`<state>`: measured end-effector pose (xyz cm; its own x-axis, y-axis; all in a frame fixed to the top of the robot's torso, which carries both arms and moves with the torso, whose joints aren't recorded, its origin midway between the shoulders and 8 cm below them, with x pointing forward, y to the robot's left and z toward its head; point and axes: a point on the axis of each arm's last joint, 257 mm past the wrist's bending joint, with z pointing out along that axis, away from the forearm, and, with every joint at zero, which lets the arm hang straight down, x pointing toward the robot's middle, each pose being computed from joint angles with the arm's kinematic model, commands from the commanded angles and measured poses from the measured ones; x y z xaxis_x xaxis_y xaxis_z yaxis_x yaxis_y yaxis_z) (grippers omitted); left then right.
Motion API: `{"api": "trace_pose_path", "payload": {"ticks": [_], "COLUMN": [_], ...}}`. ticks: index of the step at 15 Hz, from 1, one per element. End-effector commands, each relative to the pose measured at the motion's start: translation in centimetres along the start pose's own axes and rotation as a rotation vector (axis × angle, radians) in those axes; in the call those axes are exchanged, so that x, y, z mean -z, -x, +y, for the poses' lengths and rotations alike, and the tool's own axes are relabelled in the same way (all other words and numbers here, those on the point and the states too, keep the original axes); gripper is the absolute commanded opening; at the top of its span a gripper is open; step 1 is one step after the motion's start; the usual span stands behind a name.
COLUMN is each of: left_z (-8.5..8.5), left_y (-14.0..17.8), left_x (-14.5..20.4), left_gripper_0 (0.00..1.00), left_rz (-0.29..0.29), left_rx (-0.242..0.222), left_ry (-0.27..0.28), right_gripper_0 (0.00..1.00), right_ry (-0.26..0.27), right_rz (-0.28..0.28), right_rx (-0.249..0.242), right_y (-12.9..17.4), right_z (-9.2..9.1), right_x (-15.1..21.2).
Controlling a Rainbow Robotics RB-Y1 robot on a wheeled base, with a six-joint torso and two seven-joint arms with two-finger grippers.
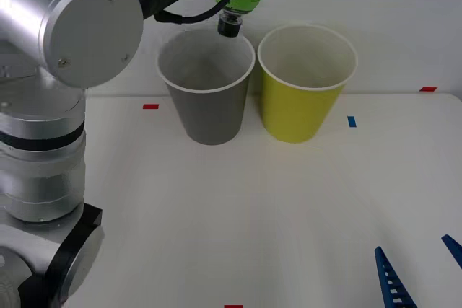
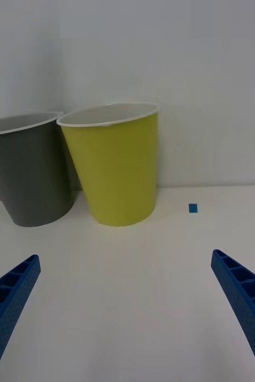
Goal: Put cans in the gray bin and PET bottles in the light green bin.
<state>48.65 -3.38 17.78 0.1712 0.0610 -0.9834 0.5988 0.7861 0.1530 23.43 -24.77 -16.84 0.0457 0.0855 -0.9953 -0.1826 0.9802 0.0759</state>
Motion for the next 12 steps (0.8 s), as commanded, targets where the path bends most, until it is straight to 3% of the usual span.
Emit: {"api": "trace_pose_path", "payload": {"ticks": [1, 4, 8, 12], "left_z": [-1.6, -4.0, -5.2, -4.1], "left_y": [-0.4, -0.4, -0.8, -2.3], "left_x": [-4.1, -6.9, -9.2, -11.1], "left_gripper_0": [0.0, 0.0, 0.0, 0.0], "left_rz": [-0.049, -0.09, -0.16, -0.227], "left_rx": [0.058, 0.067, 0.099, 0.119], "left_ry": [-0.079, -0.126, -0.148, -0.128], "right_gripper_0": [1.0, 1.0, 1.0, 1.0], "right_ry": [0.0, 0.0, 0.0, 0.0], "right_rz": [0.0, 0.0, 0.0, 0.0], "right_rx": [0.0, 0.0, 0.0, 0.0], "right_y": [0.0, 0.0, 0.0, 0.0], "right_z": [0.0, 0.0, 0.0, 0.0], "right_x": [0.0, 0.0, 0.0, 0.0]}}
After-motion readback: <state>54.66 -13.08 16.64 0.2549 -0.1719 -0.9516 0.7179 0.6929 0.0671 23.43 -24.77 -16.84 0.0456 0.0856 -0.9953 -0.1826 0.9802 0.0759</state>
